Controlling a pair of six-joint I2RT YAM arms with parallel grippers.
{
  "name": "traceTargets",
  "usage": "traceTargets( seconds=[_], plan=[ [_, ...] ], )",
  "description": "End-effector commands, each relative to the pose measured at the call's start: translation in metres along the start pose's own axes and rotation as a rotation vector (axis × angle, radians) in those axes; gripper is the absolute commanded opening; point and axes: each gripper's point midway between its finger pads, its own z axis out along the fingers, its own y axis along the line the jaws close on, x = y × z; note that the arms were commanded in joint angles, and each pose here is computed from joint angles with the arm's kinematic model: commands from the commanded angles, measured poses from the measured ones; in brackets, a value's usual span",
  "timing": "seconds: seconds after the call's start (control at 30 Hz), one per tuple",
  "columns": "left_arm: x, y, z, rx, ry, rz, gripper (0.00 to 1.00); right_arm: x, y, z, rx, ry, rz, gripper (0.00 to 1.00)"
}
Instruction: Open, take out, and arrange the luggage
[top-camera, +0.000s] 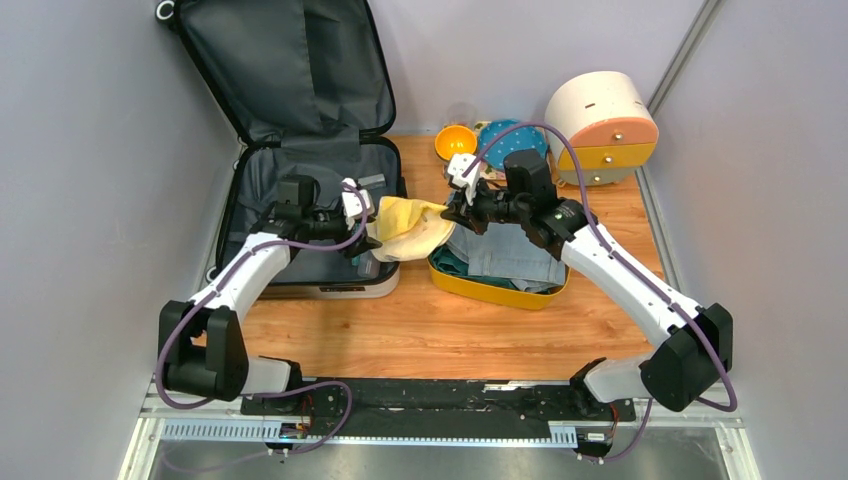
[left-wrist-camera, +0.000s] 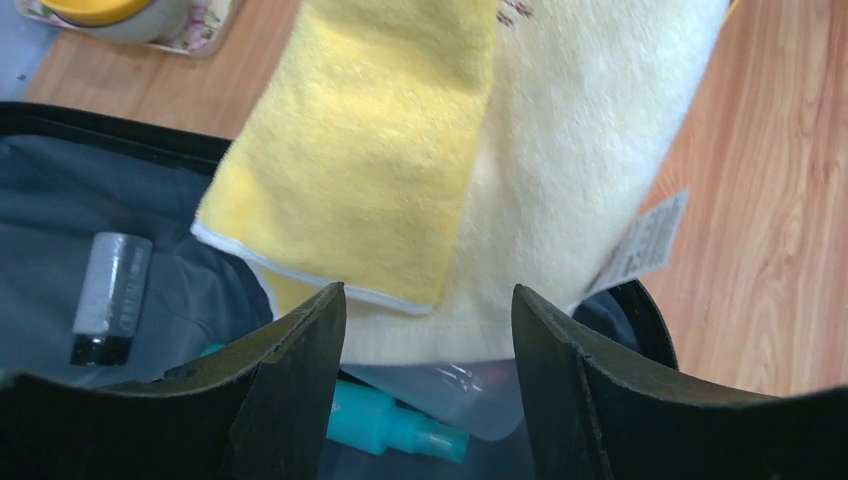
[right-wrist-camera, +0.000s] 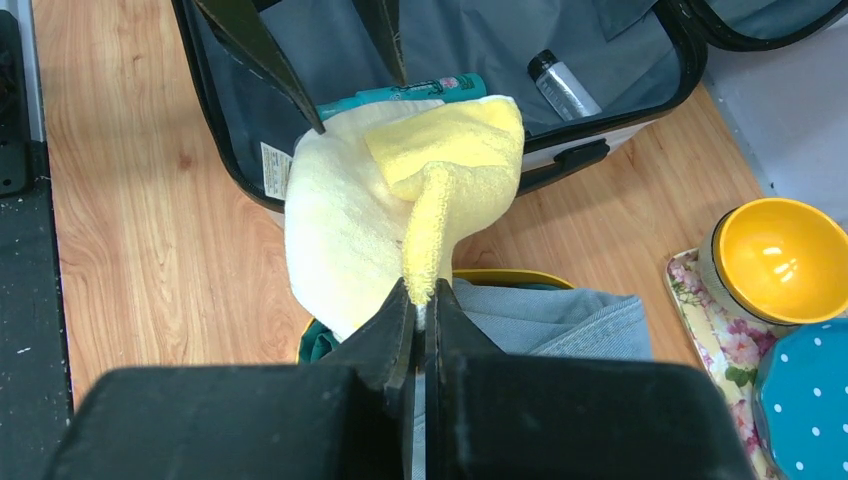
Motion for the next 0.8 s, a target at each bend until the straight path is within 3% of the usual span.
traceTargets(
  seconds=[0.0, 0.33, 0.47, 0.63, 0.67, 0.77],
  plan=[
    [-0.019, 0.011, 0.011, -0.024, -0.090, 0.009, 0.70, -0.016, -0.003, -0.008, 0.026, -0.045, -0.024, 0.00],
    [0.002, 0.020, 0.035, -0.103, -0.043, 0.020, 0.63, -0.019, -0.004, -0.007, 0.024, -0.054, -0.008, 0.00],
    [0.004, 0.026, 0.035, -0.137, -0.033, 0.021, 0.54, -0.021, -0.004, -0.009, 0.034, -0.058, -0.011, 0.00],
    [-0.013, 0.027, 0.027, -0.147, -0.063, 0.046, 0.33, -0.022, -0.004, -0.014, 0.048, -0.058, -0.019, 0.00],
    [-0.017, 0.025, 0.025, -0.147, -0.068, 0.049, 0.21, -0.022, -0.004, -0.016, 0.053, -0.059, -0.020, 0.00],
    [-0.036, 0.025, 0.015, -0.159, -0.091, 0.082, 0.05, -0.026, -0.009, -0.023, 0.077, -0.067, -0.020, 0.00]
  ],
)
